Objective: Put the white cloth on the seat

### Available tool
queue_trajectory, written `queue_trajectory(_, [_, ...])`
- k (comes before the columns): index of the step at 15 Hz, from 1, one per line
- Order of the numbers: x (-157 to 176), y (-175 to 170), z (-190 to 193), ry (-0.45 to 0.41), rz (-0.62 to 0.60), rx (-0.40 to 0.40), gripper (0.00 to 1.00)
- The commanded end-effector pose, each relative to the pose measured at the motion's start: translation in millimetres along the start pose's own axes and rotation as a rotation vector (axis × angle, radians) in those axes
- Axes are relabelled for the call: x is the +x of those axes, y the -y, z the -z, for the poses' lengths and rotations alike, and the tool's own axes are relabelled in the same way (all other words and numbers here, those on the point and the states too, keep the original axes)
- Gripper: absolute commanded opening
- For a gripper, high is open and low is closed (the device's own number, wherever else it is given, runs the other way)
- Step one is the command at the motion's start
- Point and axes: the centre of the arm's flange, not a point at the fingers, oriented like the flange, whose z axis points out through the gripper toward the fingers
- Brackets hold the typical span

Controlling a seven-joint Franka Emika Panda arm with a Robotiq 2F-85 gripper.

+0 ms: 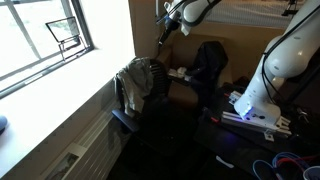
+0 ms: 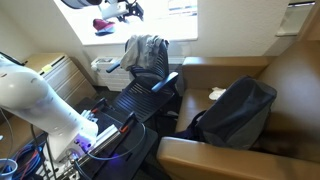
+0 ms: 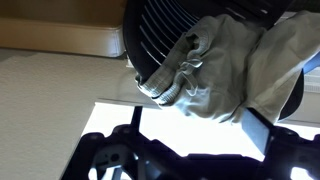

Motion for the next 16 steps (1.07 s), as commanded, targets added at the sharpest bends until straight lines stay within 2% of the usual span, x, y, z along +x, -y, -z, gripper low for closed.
queue_trajectory(1, [25,17,-40,0.108,0.030,0.101,1.00])
queue_trajectory(2, [32,36,-71,0.105,0.048,0.156,1.00])
queue_trajectory(5, [55,76,-117,0.125,0.092,0.317,1.00])
queue_trajectory(9, [119,102,-149,0.278,0.200,0.467,1.00])
queue_trajectory(10, [131,103,-152,0.349,0.226,0.450,1.00])
queue_trajectory(11, [72,115,-134,0.268,0.186,0.428,1.00])
queue_trajectory(12, [80,112,-140,0.306,0.199,0.426,1.00])
queue_trajectory(15, [89,109,-151,0.327,0.208,0.427,1.00])
queue_trajectory(16, [88,107,-160,0.262,0.101,0.374,1.00])
